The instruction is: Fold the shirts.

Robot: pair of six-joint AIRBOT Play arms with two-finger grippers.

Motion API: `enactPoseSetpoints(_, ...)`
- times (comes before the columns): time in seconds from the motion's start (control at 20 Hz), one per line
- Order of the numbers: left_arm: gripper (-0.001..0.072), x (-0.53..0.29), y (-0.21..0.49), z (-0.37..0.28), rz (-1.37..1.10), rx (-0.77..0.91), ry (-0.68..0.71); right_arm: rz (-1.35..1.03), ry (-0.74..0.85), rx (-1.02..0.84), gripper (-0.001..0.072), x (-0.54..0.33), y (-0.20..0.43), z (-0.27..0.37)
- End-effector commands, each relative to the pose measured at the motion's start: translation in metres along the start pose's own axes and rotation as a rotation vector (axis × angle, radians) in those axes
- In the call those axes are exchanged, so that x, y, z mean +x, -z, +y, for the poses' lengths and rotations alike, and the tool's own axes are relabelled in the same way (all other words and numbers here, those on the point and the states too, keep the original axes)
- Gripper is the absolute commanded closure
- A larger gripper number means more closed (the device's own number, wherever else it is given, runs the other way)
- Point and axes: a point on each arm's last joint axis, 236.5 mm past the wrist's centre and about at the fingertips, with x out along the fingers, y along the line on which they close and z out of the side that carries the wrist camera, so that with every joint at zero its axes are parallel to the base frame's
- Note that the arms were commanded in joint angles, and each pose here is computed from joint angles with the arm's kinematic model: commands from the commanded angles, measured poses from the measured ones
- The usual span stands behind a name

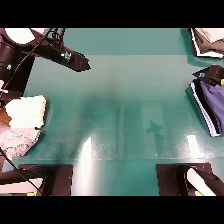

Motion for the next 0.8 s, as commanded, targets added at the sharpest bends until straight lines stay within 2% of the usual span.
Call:
enactPoseSetpoints(0.0,0.0682,0.000,0.000,0.000,0.000,0.000,0.001,0.001,-0.001,0.000,0.0687,0.000,0.000,0.001)
enactPoseSetpoints(0.65,0.0682,0.000,-0.013,0.003,-0.053,0.001,-0.014,0.051,-0.015,0.000,0.0687,0.000,0.012,0.004)
enactPoseSetpoints(0.75,0.0683,-0.009,0.005,0.015,0.020,-0.036,-0.052,0.051,-0.016,0.000,0.0687,0.000,0.012,0.004)
